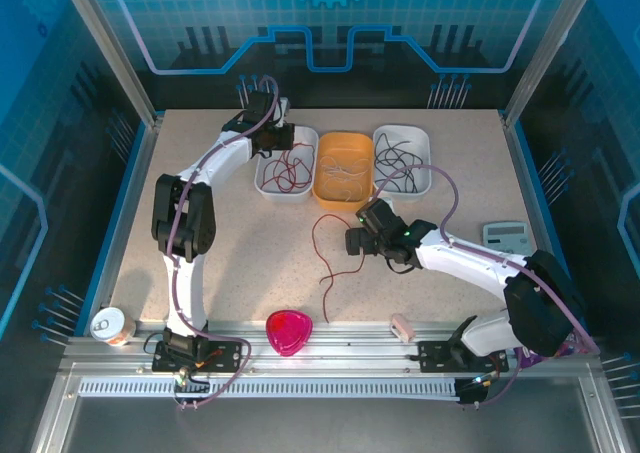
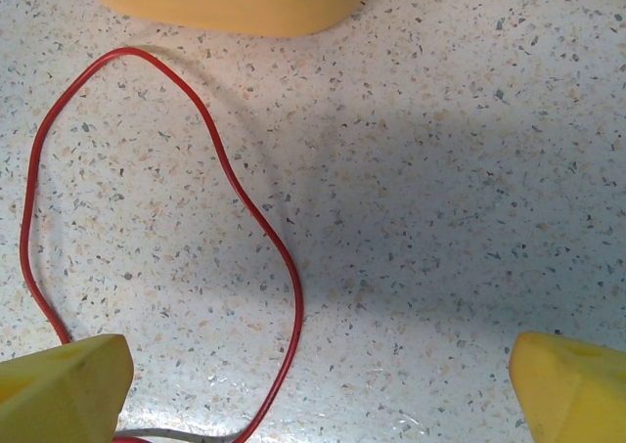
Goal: Untangle the cables
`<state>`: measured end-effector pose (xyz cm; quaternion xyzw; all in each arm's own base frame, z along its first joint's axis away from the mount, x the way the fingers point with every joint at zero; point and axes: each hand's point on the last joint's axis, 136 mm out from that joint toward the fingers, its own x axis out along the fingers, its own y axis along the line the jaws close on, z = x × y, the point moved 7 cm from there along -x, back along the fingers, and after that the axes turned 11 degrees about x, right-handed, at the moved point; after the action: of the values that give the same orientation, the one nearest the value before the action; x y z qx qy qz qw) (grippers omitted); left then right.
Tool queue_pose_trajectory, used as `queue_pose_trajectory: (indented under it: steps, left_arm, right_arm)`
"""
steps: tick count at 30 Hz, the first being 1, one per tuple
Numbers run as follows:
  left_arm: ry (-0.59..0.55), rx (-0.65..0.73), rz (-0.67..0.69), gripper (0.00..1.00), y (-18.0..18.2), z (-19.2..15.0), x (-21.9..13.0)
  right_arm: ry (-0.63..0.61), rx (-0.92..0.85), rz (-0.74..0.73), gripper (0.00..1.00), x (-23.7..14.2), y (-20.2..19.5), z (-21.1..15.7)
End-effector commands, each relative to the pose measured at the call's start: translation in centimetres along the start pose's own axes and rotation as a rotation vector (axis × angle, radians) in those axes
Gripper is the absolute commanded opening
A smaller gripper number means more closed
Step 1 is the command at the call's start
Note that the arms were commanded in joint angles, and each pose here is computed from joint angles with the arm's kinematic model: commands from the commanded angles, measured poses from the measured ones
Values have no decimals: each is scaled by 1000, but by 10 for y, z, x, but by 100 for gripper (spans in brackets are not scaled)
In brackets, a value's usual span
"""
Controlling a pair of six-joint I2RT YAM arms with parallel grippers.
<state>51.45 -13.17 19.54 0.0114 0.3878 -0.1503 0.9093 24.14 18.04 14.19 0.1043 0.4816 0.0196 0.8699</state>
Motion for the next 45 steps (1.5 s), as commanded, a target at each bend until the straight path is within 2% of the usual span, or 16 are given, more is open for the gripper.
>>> queue_pose_trajectory:
  steps: [1, 8, 11, 18, 20, 21, 22, 28, 32, 34, 37, 39, 45]
  left_arm:
    - [3, -4, -25, 2, 2, 5, 0]
    - [14, -12, -39, 3, 2, 4, 7]
    - [33, -18, -62, 11, 0, 3, 15]
    - [80, -23, -49, 21, 3, 1, 32]
    - [85, -16, -41, 30, 4, 3, 33]
    - [89, -14, -33, 37, 5, 3, 35]
    - [93, -10, -26, 39, 6, 3, 36]
    - [99, -10, 6, 46, 9, 7, 40]
    - [68, -20, 1, 52, 6, 17, 28]
    - [40, -23, -2, 61, 3, 25, 16]
    - [-9, -22, -3, 79, -4, 35, -6]
    - [-36, -16, 21, 98, -10, 40, -24]
    - [-77, 19, 110, 99, -32, 29, -76]
  right_arm:
    - [-16, 15, 1, 100, -3, -1, -2]
    - [-18, 15, 0, 100, -2, -1, -3]
    - [-13, 14, 2, 100, -1, 0, -3]
    - [-16, 13, -1, 100, -4, -1, -2]
    - [-19, 11, -3, 100, -4, -1, -2]
    - [-21, 10, -3, 100, -5, -1, -1]
    - [-19, 7, -2, 100, -4, -1, -1]
    - [-19, 2, 3, 100, -4, 3, 2]
    - [-20, 0, 1, 100, -5, 3, 2]
    - [-21, -1, -1, 100, -5, 3, 3]
    - [-21, -3, -7, 100, -4, 4, 4]
    - [-19, -2, -9, 100, -2, 5, 4]
    - [-39, 15, -54, 100, -1, 1, 6]
